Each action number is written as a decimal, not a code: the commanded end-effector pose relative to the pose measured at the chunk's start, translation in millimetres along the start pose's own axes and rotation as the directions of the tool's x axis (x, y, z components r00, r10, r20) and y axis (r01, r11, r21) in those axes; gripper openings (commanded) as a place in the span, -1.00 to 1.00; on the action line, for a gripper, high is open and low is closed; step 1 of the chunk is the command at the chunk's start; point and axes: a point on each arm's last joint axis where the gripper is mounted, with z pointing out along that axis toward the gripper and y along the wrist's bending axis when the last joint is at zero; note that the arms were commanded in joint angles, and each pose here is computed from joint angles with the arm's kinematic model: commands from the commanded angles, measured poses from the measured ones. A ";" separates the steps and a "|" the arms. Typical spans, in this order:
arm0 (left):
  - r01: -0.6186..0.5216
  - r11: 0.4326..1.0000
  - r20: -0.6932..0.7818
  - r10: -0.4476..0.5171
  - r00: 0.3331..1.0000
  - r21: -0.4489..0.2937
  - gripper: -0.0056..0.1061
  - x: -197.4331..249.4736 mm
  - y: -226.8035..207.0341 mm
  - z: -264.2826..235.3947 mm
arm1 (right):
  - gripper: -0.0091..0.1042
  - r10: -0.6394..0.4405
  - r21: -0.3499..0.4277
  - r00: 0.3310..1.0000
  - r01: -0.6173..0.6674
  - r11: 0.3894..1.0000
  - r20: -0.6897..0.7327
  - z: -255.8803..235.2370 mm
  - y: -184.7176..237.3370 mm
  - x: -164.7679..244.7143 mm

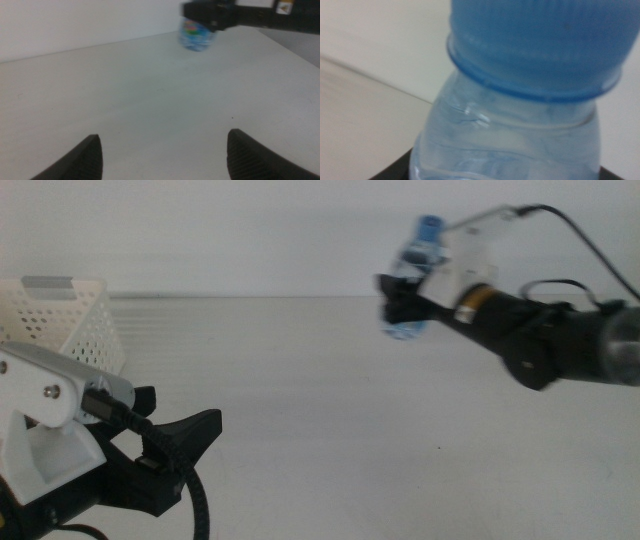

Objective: Use arms to grab the bottles and put them into the dustbin to the left of the table.

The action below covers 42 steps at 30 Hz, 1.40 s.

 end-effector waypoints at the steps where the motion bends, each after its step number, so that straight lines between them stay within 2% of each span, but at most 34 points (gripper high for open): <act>1: 0.011 1.000 0.111 -0.014 0.994 0.026 0.48 -16.9 -3.8 -2.7 | -0.84 -0.024 -0.096 0.979 0.044 0.994 0.204 2.9 29.3 -54.0; 4: 0.011 1.000 0.111 -0.014 0.994 0.026 0.48 -16.9 -3.8 -2.7 | -0.84 -0.050 -0.166 0.976 0.086 0.982 0.213 20.4 62.2 -62.0; 11: 0.011 1.000 0.111 -0.014 0.994 0.026 0.48 -16.9 -3.8 -2.7 | -0.84 -0.045 -0.267 0.977 0.101 0.958 0.208 53.3 113.4 -42.8; 15: 0.011 1.000 0.111 -0.014 0.994 0.026 0.48 -16.9 -3.8 -2.7 | -0.84 -0.039 -0.299 0.977 0.102 0.949 0.209 64.3 125.6 -20.3; 22: 0.011 1.000 0.111 -0.014 0.994 0.026 0.48 -16.9 -3.8 -2.7 | -0.79 -0.046 -0.308 0.986 0.094 0.947 0.159 72.0 128.9 2.2; 24: 0.011 1.000 0.111 -0.014 0.994 0.026 0.48 -16.9 -3.8 -2.7 | -0.67 -0.048 -0.307 0.987 0.093 0.947 0.150 72.1 128.8 3.6; 25: 0.011 1.000 0.111 -0.014 0.994 0.026 0.48 -16.9 -3.8 -2.7 | -0.31 -0.026 -0.313 0.990 0.068 0.947 0.139 71.9 130.3 4.0; 32: 0.011 1.000 0.111 -0.014 0.994 0.026 0.48 -16.9 -3.8 -2.7 | 0.47 0.057 -0.316 0.996 -0.031 0.948 0.074 69.5 130.1 4.5; 35: 0.011 1.000 0.111 -0.014 0.994 0.026 0.48 -16.9 -3.8 -2.7 | 0.62 0.072 -0.331 0.996 -0.051 0.942 0.051 60.0 129.6 2.1; 42: 0.011 1.000 0.111 -0.014 0.994 0.026 0.48 -16.9 -3.8 -2.7 | 0.63 0.031 -0.359 0.999 -0.020 0.933 0.025 17.2 124.5 -5.5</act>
